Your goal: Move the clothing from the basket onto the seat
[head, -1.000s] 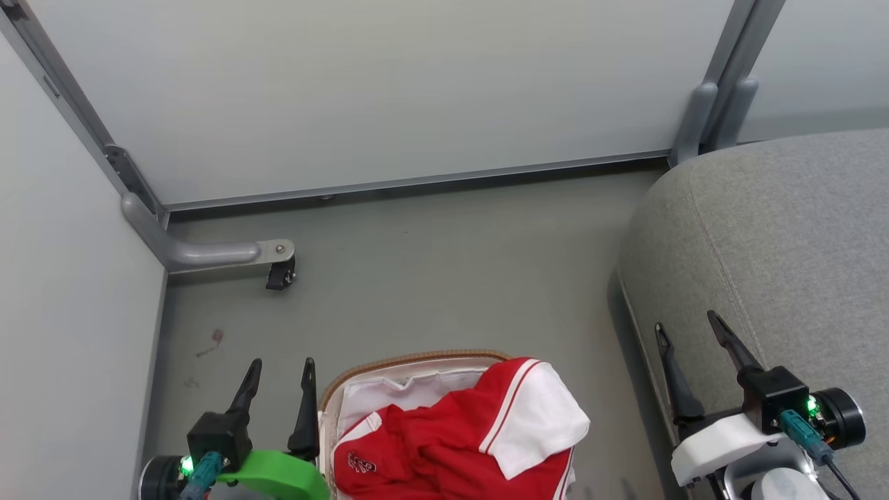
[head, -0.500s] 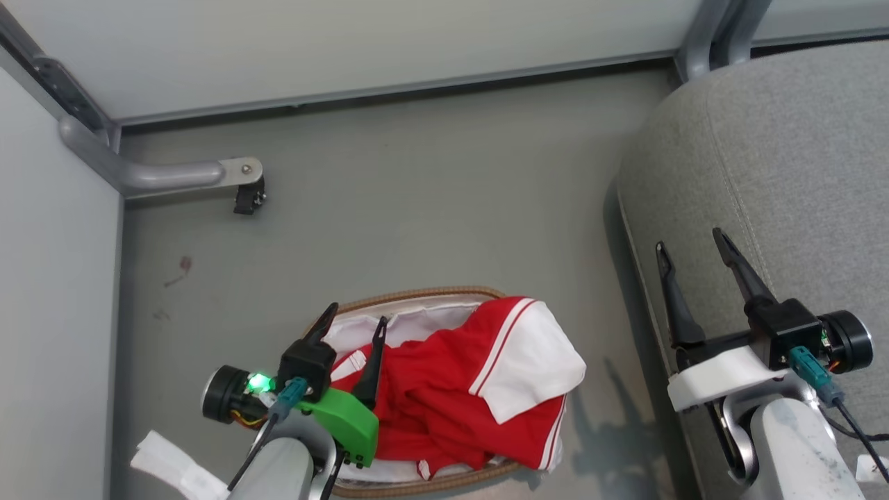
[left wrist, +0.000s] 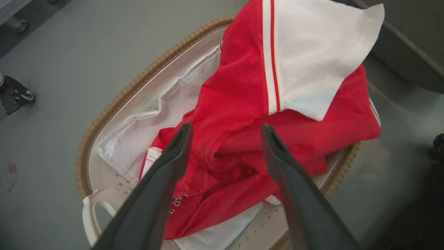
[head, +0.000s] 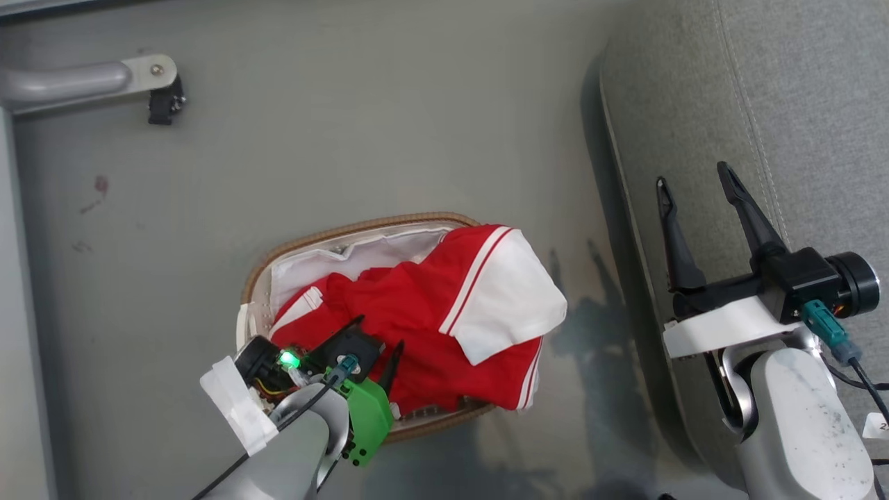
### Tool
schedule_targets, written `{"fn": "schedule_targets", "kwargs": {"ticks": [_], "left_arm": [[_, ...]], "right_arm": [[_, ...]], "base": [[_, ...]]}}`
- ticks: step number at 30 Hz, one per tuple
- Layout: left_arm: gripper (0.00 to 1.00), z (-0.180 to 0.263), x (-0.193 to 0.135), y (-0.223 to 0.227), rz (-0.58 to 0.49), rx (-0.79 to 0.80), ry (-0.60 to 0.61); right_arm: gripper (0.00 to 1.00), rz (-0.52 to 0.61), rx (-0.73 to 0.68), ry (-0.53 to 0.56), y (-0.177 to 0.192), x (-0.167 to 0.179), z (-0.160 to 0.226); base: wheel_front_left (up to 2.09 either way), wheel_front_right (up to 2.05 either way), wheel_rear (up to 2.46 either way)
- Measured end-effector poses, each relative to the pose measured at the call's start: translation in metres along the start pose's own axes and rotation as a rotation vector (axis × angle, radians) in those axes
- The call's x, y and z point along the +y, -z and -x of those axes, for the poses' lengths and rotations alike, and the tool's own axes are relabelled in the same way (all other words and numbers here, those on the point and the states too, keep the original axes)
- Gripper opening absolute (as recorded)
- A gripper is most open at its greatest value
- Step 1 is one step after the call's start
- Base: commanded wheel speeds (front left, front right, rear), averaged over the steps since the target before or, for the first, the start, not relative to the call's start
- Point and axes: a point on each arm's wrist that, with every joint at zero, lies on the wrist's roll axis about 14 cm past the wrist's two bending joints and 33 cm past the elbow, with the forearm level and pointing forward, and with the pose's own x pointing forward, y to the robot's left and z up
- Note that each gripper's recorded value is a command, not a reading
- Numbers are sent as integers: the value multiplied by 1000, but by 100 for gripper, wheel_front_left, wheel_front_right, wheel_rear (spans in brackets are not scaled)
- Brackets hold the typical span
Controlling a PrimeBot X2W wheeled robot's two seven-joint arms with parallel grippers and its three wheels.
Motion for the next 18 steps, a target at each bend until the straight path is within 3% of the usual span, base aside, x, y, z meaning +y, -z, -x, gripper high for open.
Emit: {"fn": "schedule_targets", "kwargs": {"ticks": [18], "left_arm": [[100, -61, 11, 71, -114, 243, 152]], "right_arm": [[100, -3, 127, 49, 65, -23, -15]], "base": [[0, 0, 0]]}}
